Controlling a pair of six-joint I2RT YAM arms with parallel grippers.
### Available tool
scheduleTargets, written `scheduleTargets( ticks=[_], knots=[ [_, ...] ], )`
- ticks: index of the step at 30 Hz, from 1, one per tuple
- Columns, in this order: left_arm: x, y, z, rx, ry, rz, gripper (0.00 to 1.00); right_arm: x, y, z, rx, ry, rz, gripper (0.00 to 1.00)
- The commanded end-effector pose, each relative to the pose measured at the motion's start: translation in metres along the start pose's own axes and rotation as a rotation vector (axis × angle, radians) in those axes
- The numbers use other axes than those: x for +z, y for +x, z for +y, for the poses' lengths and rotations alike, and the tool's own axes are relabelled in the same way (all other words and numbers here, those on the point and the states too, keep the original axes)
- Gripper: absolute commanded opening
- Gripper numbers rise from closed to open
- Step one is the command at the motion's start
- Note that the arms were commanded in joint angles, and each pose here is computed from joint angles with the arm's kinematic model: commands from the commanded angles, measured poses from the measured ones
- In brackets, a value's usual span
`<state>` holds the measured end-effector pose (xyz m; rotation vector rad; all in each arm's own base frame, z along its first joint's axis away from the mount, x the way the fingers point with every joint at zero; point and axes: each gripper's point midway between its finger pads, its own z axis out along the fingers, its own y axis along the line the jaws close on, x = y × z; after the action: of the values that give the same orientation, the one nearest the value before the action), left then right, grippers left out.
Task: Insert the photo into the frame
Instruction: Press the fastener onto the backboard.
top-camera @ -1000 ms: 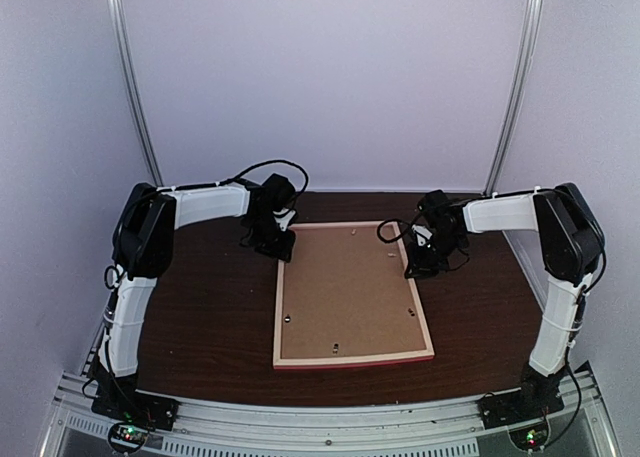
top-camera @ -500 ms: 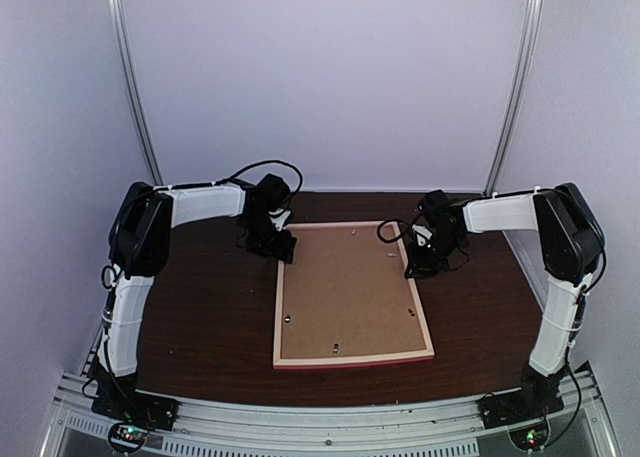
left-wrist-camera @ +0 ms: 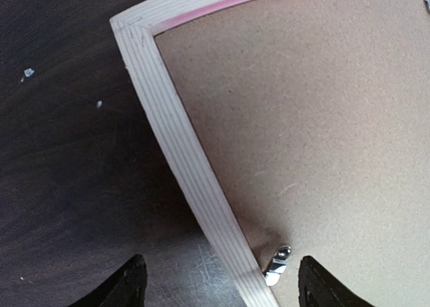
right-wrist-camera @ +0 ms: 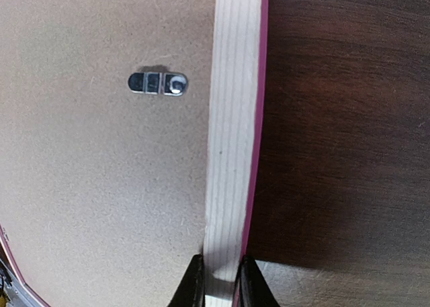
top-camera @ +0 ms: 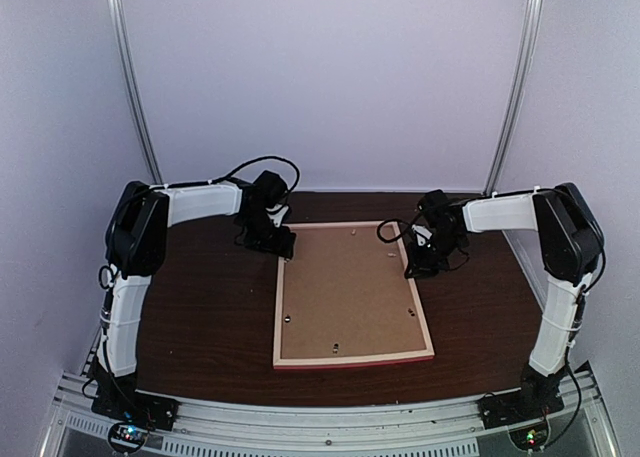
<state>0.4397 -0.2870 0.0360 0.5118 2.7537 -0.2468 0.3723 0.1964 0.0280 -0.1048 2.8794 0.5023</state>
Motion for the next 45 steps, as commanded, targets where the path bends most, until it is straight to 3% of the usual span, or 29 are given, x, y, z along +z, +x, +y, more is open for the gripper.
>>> scheduleTargets(
  ticks=[1,29,45],
  knots=[
    [-0.019,-0.021,0.006,-0.031,-0.001,-0.085,0.78,0.023,0.020,-0.004,-0.007,-0.002,0.089,0.05],
    [0.011,0.011,0.022,0.017,-0.138,0.064,0.79,0.027,0.023,-0.004,0.003,-0.007,0.095,0.05],
    [0.005,0.036,-0.001,-0.007,-0.054,0.109,0.79,0.026,0.022,-0.003,-0.001,-0.015,0.092,0.05]
  ],
)
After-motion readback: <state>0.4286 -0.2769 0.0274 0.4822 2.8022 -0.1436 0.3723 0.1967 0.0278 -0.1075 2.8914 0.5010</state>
